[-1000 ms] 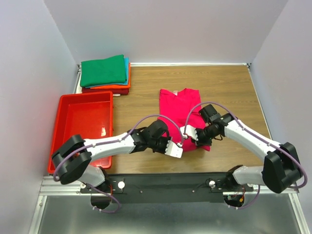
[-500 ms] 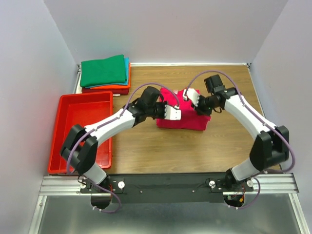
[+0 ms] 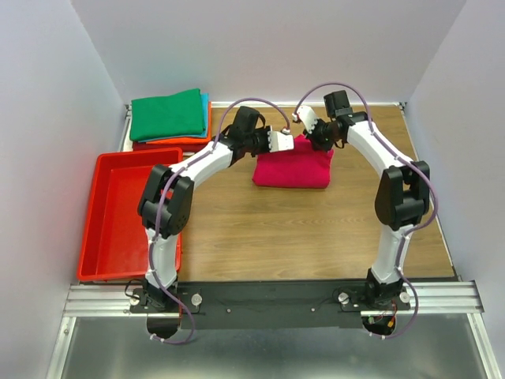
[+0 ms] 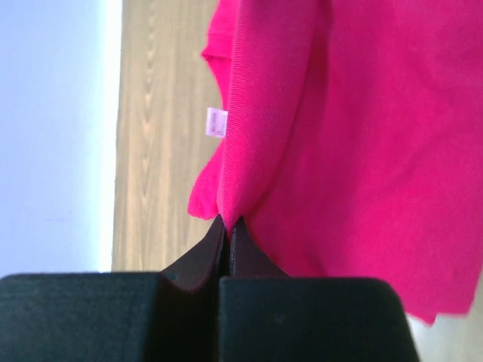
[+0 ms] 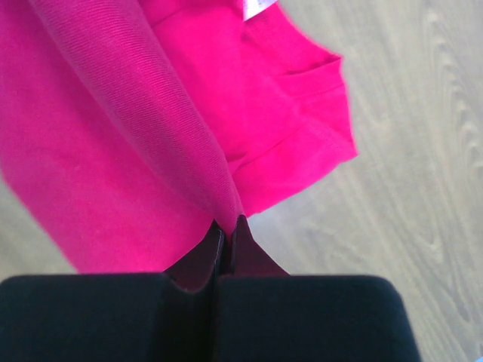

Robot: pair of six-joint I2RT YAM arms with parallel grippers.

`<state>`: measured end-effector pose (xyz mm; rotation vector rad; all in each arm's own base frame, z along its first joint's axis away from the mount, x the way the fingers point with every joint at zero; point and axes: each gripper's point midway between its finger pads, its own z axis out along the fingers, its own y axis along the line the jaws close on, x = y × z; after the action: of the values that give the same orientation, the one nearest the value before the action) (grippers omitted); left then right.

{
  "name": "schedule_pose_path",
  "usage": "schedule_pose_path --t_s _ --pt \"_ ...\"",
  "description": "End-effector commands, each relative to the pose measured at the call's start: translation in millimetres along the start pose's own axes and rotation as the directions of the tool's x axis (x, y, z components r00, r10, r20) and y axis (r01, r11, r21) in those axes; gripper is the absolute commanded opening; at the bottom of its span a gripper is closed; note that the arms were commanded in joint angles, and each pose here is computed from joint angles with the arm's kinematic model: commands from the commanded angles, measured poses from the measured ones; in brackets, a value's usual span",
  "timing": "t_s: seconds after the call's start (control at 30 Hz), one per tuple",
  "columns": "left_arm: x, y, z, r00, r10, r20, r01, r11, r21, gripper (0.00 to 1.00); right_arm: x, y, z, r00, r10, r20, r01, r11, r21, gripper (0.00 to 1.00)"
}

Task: Fold and stack the t-shirts
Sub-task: Fold the tshirt

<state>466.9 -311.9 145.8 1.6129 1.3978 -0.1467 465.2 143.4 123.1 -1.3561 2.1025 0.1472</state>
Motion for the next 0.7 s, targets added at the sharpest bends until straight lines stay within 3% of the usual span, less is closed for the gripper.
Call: schedule_pose_path --t_s 0.0,0.27,0.67 --pt "8 26 12 0.999 -0.049 0.003 0.049 0.998 -0.049 0.00 -10 -39 9 0.999 0.040 0.020 -0.041 0.993 0.107 0.01" --pt "39 43 32 0.987 -0.155 -0.032 0.151 0.983 -0.101 0.00 -11 -65 48 0.995 0.101 0.023 -0.103 0.983 0.152 0.01" --pt "49 83 50 0.971 -0.237 -0.027 0.225 0.948 -0.224 0.00 -10 -104 73 0.983 0.171 0.064 -0.182 0.933 0.311 0.01"
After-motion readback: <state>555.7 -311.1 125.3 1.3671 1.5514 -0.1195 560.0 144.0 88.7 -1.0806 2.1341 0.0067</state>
